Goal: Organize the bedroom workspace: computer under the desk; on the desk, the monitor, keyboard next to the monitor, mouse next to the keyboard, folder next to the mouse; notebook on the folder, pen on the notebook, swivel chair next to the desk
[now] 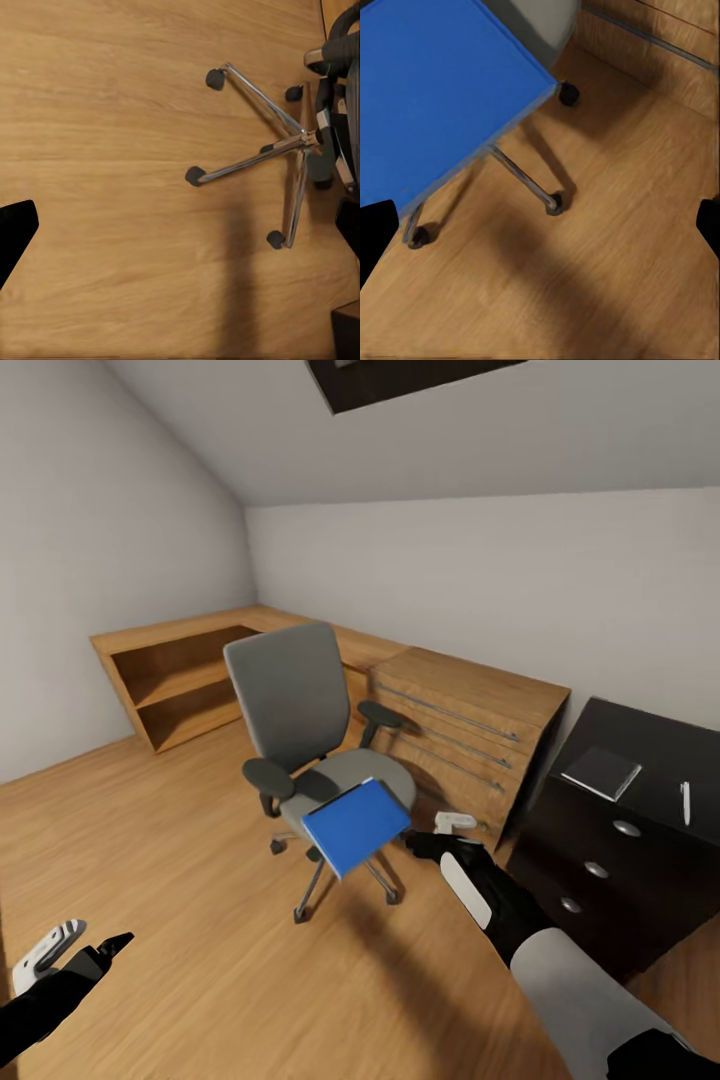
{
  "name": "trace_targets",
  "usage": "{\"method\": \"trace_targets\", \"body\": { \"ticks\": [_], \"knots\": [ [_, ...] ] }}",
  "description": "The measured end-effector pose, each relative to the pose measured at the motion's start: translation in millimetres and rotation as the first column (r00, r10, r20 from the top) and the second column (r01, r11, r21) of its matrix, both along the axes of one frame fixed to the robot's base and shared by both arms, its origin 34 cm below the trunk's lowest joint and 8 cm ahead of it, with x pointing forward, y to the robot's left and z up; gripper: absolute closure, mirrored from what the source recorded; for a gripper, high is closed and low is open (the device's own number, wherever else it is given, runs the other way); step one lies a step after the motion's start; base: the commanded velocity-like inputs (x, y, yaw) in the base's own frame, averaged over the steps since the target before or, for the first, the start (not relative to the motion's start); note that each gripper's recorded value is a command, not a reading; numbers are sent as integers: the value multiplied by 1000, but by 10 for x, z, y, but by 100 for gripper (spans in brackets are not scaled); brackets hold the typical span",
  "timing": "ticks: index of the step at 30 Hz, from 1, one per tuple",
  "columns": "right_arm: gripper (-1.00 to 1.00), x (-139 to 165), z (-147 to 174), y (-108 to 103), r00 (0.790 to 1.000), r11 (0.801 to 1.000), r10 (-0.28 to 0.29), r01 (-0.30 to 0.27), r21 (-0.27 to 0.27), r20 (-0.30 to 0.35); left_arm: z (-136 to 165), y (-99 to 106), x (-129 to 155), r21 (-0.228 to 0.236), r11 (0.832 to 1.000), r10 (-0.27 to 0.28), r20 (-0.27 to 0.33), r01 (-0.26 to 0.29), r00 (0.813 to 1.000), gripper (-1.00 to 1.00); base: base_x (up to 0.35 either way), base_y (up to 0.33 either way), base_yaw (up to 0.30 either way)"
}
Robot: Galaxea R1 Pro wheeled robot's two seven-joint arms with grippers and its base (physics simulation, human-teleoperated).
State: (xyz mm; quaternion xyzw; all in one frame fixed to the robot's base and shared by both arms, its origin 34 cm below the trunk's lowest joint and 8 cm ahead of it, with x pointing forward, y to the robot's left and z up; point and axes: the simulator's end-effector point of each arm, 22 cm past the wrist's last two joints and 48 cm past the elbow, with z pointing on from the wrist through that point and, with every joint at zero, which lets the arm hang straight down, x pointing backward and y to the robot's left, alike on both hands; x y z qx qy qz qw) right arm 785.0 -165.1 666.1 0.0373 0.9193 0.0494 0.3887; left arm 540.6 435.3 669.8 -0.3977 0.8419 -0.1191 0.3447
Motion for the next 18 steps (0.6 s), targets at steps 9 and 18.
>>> {"method": "trace_targets", "body": {
  "ticks": [9, 18],
  "knots": [
    [-100, 83, 108, -14, 997, 1000, -24, 22, 17, 68, 17, -100, 48, -11, 1000, -26, 15, 26, 1000, -100, -48, 17, -212],
    [-100, 27, -104, -12, 997, 999, -29, 27, 25, 74, -161, -218, 82, -6, 998, -61, 15, 61, 998, -100, -2, 1, -18]
  ]
}}
